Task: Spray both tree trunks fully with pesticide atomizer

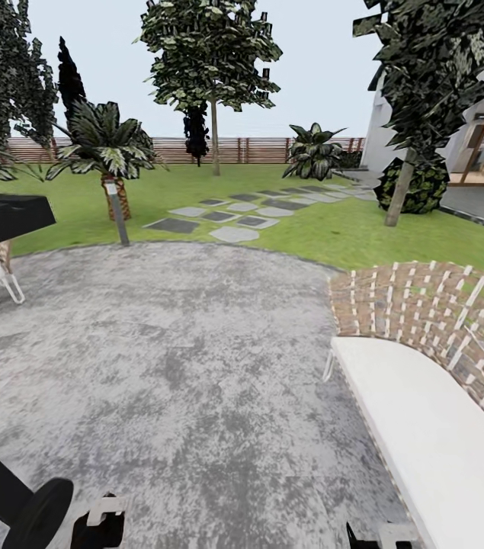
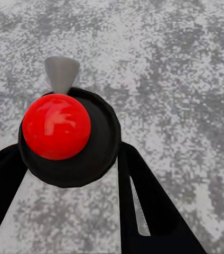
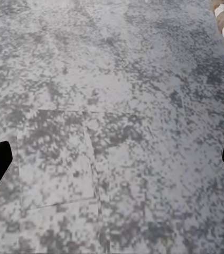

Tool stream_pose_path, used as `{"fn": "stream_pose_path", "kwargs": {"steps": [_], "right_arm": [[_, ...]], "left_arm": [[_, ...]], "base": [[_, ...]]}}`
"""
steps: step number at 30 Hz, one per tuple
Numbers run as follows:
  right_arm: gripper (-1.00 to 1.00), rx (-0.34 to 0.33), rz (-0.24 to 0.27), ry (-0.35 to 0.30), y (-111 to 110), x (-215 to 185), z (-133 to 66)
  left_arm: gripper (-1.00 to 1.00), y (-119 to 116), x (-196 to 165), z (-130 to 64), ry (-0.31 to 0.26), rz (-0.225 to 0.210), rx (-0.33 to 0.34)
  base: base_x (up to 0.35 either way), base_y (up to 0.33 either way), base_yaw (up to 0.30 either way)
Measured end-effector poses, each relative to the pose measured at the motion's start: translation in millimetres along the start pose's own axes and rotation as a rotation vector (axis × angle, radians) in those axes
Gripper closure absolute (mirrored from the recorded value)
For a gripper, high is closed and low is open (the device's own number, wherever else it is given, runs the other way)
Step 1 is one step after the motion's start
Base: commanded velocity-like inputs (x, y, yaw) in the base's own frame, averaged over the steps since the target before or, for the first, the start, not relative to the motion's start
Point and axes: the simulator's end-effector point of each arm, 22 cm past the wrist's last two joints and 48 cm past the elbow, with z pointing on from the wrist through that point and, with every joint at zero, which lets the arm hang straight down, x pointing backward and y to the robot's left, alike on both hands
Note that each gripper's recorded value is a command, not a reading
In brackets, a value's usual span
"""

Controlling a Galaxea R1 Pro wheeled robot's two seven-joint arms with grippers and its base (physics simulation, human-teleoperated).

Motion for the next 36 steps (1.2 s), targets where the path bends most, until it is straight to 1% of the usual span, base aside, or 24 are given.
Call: {"fn": "stream_pose_path", "kwargs": {"steps": [31, 36], "right_arm": [[-1.00, -0.002, 0.000, 0.001, 1.6, 0.4, -0.2], [-1.00, -0.003, 0.001, 0.001, 2.4, 0.3, -0.1]], "left_arm": [[1.00, 0.3, 0.0, 0.0, 0.000, 0.000, 0.000], [1.00, 0.4, 0.0, 0.0, 0.000, 0.000, -0.001]], "base": [[0.338, 0.000, 0.001], [0.338, 0.000, 0.133]]}}
